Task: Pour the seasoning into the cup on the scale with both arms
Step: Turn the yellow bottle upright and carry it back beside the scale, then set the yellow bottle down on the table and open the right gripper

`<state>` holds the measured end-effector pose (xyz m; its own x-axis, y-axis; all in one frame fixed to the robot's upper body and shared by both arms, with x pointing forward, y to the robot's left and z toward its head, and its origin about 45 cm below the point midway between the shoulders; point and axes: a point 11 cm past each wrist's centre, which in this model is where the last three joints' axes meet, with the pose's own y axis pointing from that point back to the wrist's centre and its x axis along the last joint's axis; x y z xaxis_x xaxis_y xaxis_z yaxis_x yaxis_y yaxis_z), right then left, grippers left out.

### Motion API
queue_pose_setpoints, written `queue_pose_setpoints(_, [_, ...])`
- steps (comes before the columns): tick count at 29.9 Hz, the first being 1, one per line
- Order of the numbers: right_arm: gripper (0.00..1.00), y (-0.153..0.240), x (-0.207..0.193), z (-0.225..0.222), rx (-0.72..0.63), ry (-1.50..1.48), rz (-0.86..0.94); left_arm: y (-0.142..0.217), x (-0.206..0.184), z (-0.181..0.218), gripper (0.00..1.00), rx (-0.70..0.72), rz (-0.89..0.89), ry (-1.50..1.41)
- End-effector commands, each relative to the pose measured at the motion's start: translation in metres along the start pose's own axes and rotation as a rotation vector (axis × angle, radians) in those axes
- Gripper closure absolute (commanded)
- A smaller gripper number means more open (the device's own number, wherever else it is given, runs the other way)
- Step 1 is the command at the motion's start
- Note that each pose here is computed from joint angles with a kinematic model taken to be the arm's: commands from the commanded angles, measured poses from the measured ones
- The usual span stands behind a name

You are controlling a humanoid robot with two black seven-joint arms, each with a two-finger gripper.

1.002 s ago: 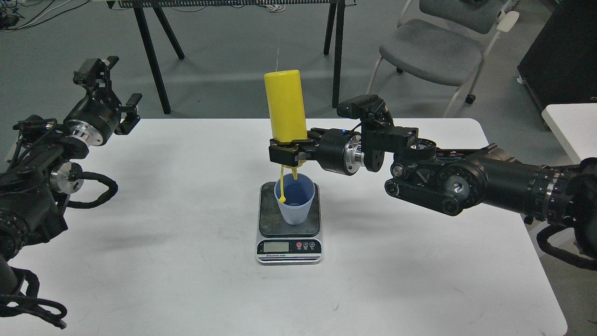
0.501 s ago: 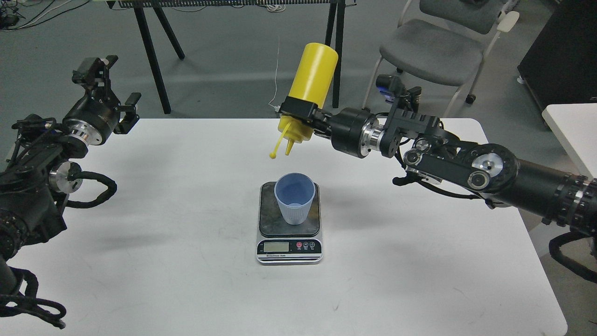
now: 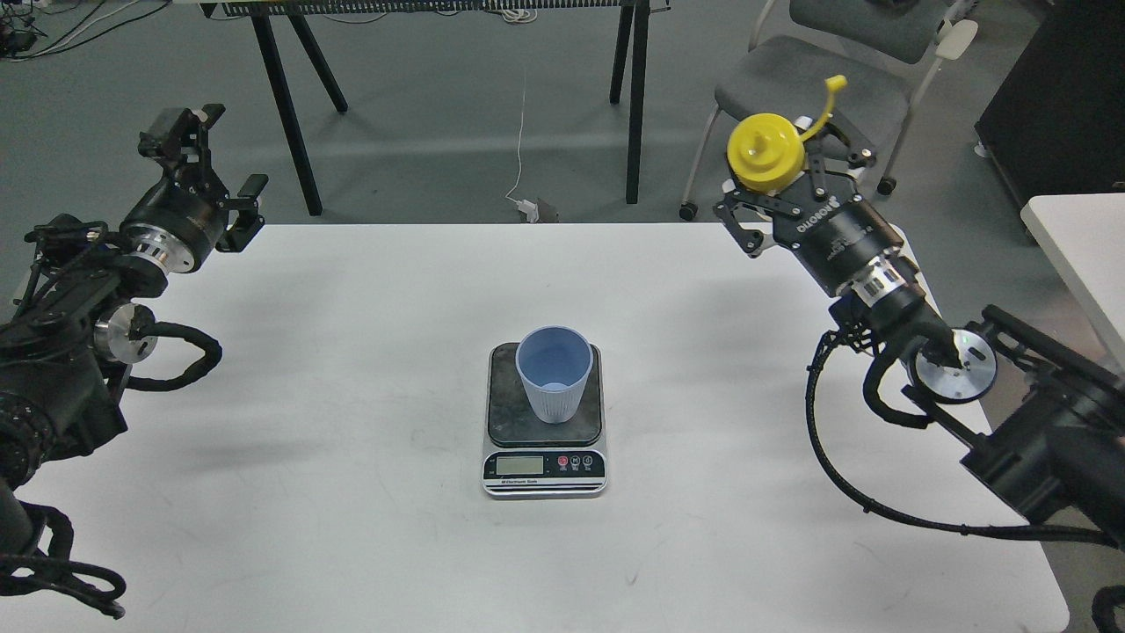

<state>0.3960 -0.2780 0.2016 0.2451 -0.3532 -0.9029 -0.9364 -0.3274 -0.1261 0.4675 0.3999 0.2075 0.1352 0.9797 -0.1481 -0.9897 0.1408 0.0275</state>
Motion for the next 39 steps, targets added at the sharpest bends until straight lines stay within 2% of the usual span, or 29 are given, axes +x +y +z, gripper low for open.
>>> queue_pose_setpoints(1, [0.94,0.038,0.034,0.004,0.120,-0.124,0.093,0.000,0.001,0.001,0.01,-0.001,0.002,-0.002])
queue_pose_setpoints(5, [0.94,0.061,0.052,-0.001,0.228,-0.198,0.142,0.001,0.004,0.003,0.01,-0.003,0.005,-0.007])
queue_pose_setpoints(8, [0.94,0.063,0.059,0.015,0.272,-0.285,0.164,0.001,0.000,-0.001,0.01,0.004,-0.001,-0.004])
queue_pose_setpoints(20, [0.93,0.071,0.081,0.046,0.303,-0.363,0.243,-0.001,0.000,0.004,0.01,0.001,-0.007,-0.017])
queue_pose_setpoints(30, [0.93,0.082,0.096,0.048,0.304,-0.353,0.293,-0.001,0.001,0.004,0.01,0.002,-0.007,-0.020])
queue_pose_setpoints(39, [0.88,0.086,0.099,0.053,0.298,-0.351,0.307,-0.002,-0.001,0.003,0.01,0.003,-0.010,-0.020])
